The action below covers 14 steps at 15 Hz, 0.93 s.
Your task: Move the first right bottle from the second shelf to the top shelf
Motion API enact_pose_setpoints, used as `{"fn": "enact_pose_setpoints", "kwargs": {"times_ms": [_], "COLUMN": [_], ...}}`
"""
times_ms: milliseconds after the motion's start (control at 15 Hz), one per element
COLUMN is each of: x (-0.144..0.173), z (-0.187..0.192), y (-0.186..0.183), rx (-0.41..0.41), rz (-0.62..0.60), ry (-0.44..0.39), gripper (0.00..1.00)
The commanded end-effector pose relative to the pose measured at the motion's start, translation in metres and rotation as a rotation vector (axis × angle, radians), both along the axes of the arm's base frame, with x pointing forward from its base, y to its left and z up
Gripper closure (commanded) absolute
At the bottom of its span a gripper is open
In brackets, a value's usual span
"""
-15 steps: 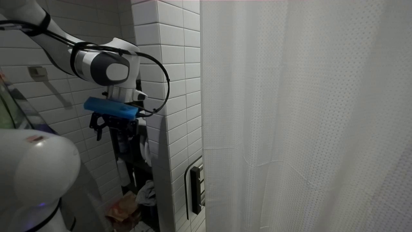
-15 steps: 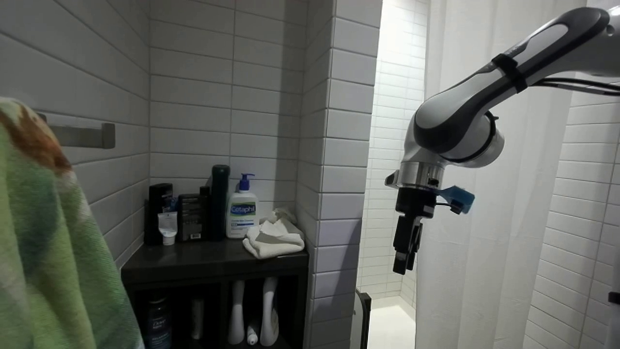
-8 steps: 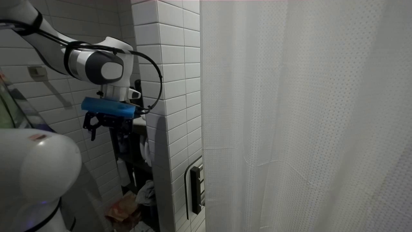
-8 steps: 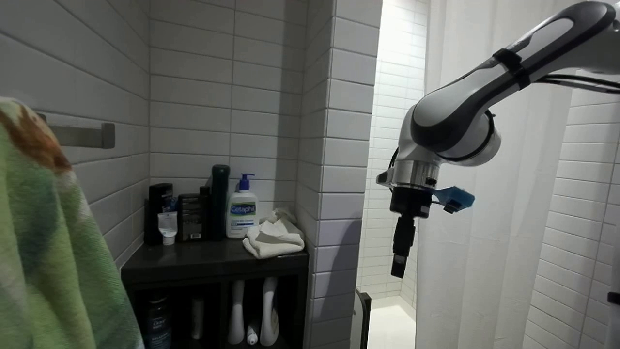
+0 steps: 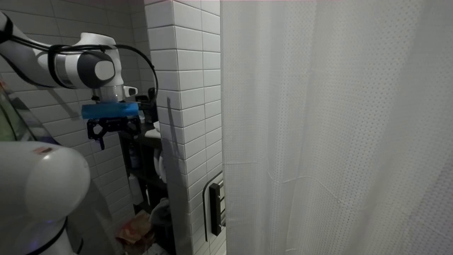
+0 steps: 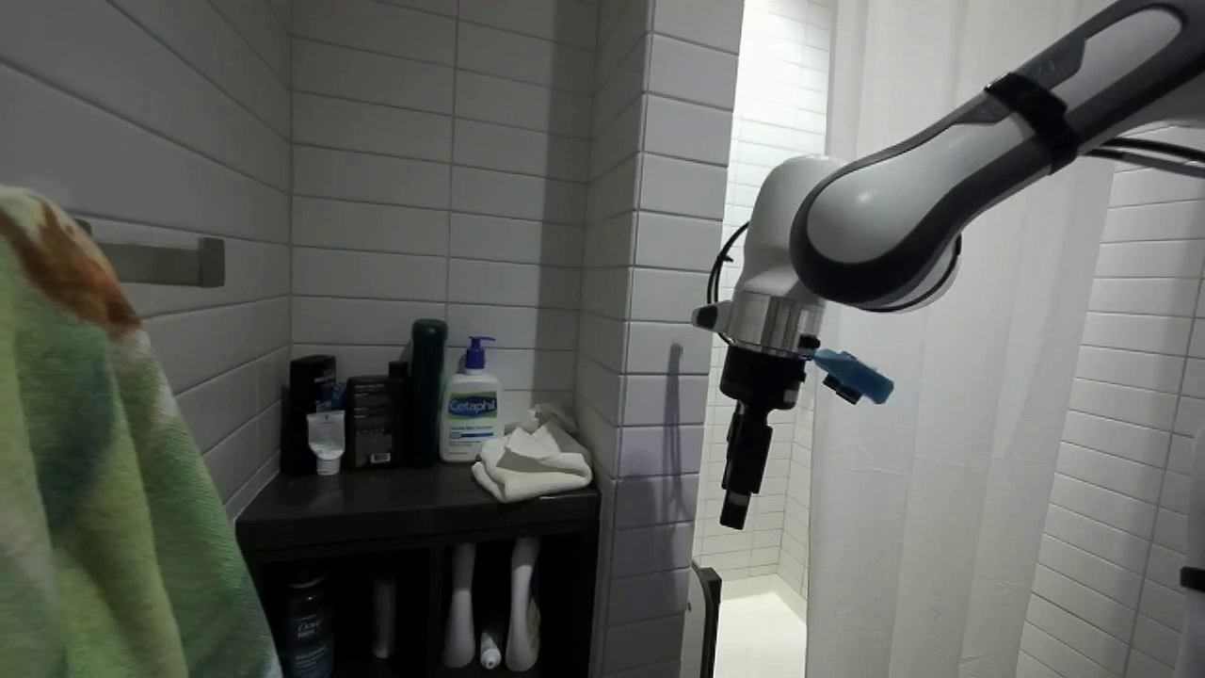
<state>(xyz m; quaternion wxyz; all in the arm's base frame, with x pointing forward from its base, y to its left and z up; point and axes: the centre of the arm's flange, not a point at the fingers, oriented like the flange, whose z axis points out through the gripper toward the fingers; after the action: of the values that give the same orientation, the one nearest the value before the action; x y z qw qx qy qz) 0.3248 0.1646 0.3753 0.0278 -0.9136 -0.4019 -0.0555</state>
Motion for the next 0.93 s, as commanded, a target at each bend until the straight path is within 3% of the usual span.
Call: {"fn": "enact_pose_setpoints", "kwargs": {"times_ms": [0, 400, 467, 533, 867], "x": [-0.017, -0.030, -0.031, -0.021, -0.025], "z": [-0.002, -0.007, -0.006, 0.006, 0.002], "y": [0.021, 0.054, 0.056, 0.056, 0.058], "rx": [-0.098, -0.158, -0.181, -0.145, -0.163], "rz": [0.017, -0.024, -0.025, -0.010, -0.015], "ry": [-0.125, -0.258, -0.253, -0.224, -0.229], "gripper": [0.00, 0.00, 0.00, 0.00, 0.00]}}
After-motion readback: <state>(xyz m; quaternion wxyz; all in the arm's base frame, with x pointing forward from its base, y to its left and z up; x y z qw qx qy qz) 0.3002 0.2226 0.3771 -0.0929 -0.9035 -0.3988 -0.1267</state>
